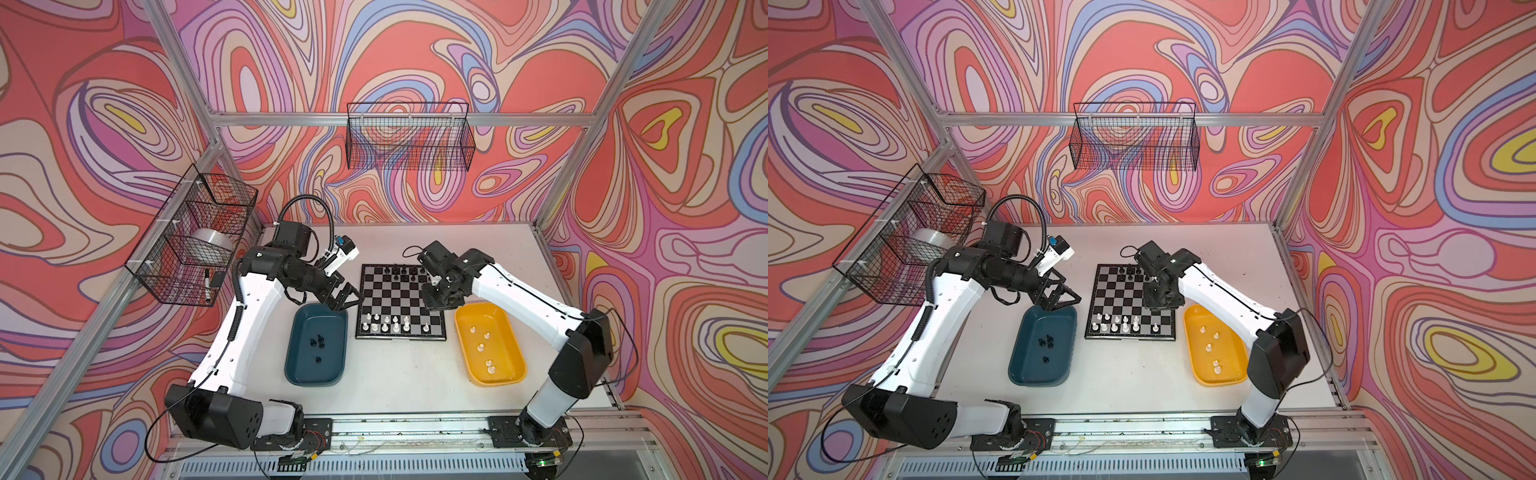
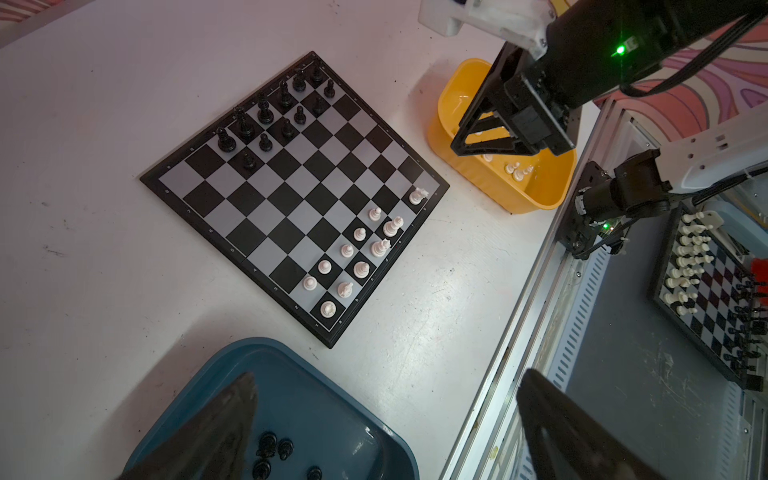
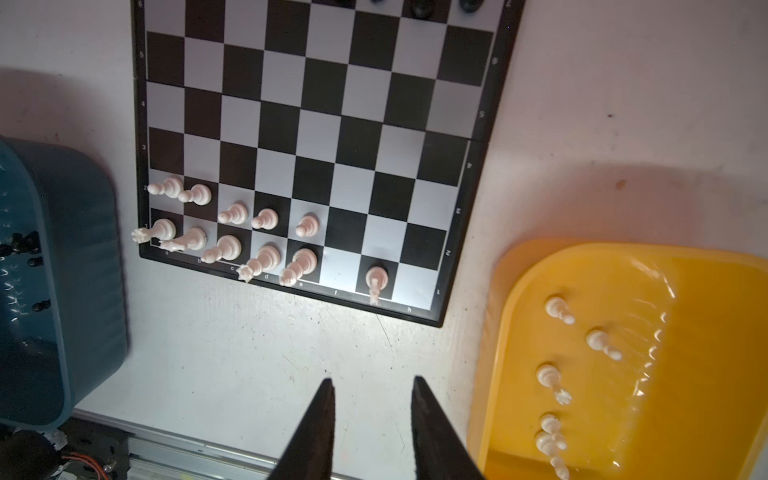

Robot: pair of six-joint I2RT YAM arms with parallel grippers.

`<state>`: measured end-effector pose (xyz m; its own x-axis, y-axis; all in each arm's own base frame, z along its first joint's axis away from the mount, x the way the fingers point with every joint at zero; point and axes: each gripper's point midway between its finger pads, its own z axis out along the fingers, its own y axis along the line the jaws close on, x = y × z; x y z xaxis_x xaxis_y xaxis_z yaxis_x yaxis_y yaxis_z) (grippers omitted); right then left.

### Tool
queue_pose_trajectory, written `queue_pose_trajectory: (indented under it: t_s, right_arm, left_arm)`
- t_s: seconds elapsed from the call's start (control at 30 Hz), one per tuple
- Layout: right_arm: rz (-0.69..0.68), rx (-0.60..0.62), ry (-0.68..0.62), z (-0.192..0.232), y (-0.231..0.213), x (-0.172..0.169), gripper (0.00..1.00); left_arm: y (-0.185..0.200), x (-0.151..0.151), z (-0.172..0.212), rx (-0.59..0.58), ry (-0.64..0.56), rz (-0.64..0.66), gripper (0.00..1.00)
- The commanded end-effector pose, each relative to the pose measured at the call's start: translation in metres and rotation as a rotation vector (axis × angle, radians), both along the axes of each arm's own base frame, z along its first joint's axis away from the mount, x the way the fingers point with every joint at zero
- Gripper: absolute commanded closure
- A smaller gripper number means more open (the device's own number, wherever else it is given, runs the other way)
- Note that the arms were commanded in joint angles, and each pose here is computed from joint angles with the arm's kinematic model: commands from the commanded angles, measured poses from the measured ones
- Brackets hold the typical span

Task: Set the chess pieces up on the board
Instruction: 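Move the right gripper back over the yellow tray toward another white piece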

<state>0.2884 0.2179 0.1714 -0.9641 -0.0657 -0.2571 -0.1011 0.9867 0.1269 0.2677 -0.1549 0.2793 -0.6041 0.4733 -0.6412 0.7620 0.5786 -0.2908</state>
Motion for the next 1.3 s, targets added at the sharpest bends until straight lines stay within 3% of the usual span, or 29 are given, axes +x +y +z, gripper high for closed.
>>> queue_pose_trajectory:
  t_s: [0.0, 0.13, 0.27, 0.5, 1.27]
  right_arm:
    - [-0.103, -0.031, -0.008, 0.005, -0.041, -0.014, 0.69]
    - [-0.191, -0.034, 0.008, -0.004, -0.08, -0.036, 0.69]
    - [-0.276, -0.012, 0.009, -0.01, -0.11, -0.059, 0.69]
    - [-0.329, -0.006, 0.062, -0.037, -0.13, -0.085, 0.7]
    - [-0.421, -0.01, 0.142, -0.091, -0.137, -0.069, 0.68]
  left_arm:
    - [-0.006, -0.007, 0.007, -0.034, 0.016, -0.039, 0.02]
    - [0.0, 0.003, 0.001, 0.011, 0.004, 0.01, 0.03]
    - [-0.004, 0.0, 0.004, -0.015, 0.014, 0.0, 0.03]
    - [-0.006, 0.002, 0.006, -0.026, 0.021, -0.002, 0.03]
    - [-0.004, 0.0, -0.002, -0.008, 0.019, -0.002, 0.03]
